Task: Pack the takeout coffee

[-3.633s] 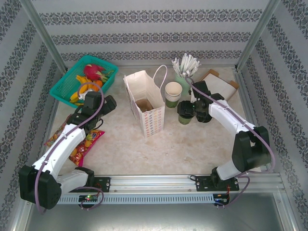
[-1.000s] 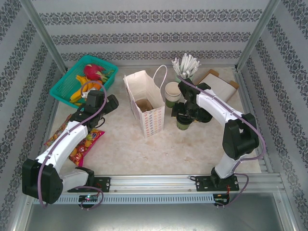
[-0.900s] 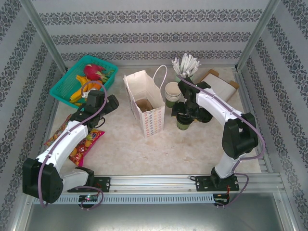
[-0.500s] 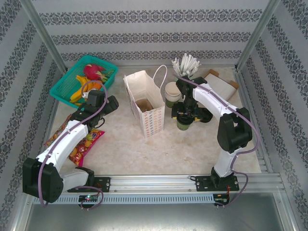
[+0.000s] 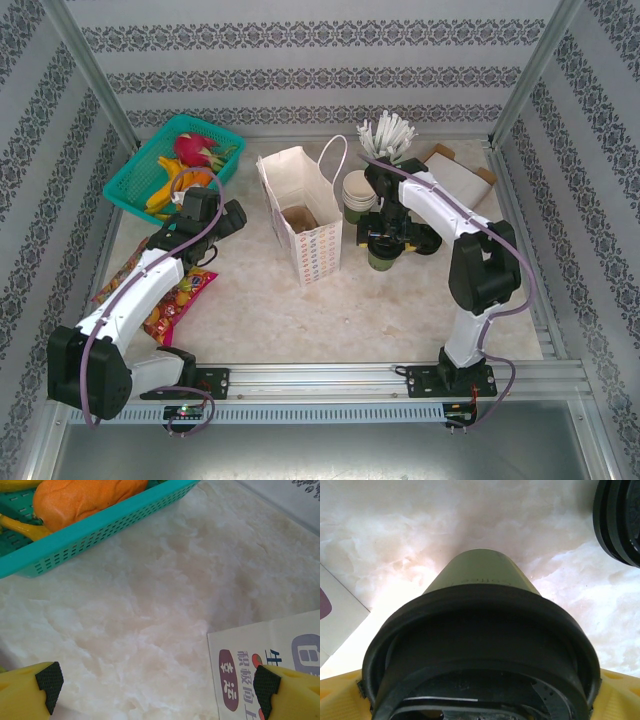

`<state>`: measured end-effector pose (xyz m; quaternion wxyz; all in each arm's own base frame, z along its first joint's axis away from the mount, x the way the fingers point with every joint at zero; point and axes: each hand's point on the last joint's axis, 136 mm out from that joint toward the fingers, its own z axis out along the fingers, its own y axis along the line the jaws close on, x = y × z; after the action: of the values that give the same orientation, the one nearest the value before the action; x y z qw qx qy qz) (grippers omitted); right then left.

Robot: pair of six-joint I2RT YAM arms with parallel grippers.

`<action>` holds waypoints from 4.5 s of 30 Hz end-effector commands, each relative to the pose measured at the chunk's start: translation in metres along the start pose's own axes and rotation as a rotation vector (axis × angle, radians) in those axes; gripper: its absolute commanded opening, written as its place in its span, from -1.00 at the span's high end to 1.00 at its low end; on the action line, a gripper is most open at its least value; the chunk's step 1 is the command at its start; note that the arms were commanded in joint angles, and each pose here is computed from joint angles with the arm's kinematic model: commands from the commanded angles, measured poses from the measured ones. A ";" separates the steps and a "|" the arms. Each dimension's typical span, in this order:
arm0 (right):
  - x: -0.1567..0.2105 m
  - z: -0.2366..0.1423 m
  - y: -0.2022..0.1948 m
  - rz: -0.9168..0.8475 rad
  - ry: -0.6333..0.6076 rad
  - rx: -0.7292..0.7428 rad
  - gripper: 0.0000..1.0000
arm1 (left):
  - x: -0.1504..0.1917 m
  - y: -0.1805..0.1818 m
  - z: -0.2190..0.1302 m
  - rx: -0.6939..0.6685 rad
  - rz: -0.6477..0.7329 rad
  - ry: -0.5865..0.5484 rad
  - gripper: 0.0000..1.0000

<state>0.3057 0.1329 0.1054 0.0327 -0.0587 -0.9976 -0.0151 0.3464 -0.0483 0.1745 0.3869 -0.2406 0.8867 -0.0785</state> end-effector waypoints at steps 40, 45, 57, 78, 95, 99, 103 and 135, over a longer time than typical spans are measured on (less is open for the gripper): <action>0.009 -0.018 -0.014 -0.049 0.006 0.010 -0.53 | -0.054 -0.028 -0.005 0.128 0.093 0.022 -0.99; 0.018 -0.024 -0.007 -0.094 0.001 -0.022 -0.48 | -0.092 -0.057 -0.003 0.223 0.229 0.013 -0.99; 0.040 -0.044 -0.002 -0.176 -0.030 -0.069 -0.46 | -0.115 -0.154 -0.008 0.589 0.676 0.072 -0.90; 0.056 -0.066 -0.013 -0.175 -0.084 -0.058 -0.47 | -0.070 -0.204 0.021 0.672 1.099 0.217 0.04; 0.106 -0.137 -0.016 -0.200 -0.129 -0.074 -0.45 | -0.046 -0.215 -0.012 0.747 1.124 0.279 0.75; 0.116 -0.170 -0.004 -0.219 -0.194 -0.139 -0.44 | -0.043 -0.216 -0.020 0.749 1.094 0.293 0.71; 0.124 -0.201 0.000 -0.240 -0.260 -0.165 -0.43 | -0.042 -0.220 -0.032 0.777 1.065 0.292 0.67; 0.115 -0.247 0.119 -0.528 -0.438 -0.247 -0.41 | -0.031 -0.226 -0.062 0.689 0.954 0.260 0.19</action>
<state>0.2419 0.2795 0.3845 -0.2443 0.1742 -0.9331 -0.1983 0.4020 -0.2371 0.2827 0.2863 0.3610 0.8607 -0.2169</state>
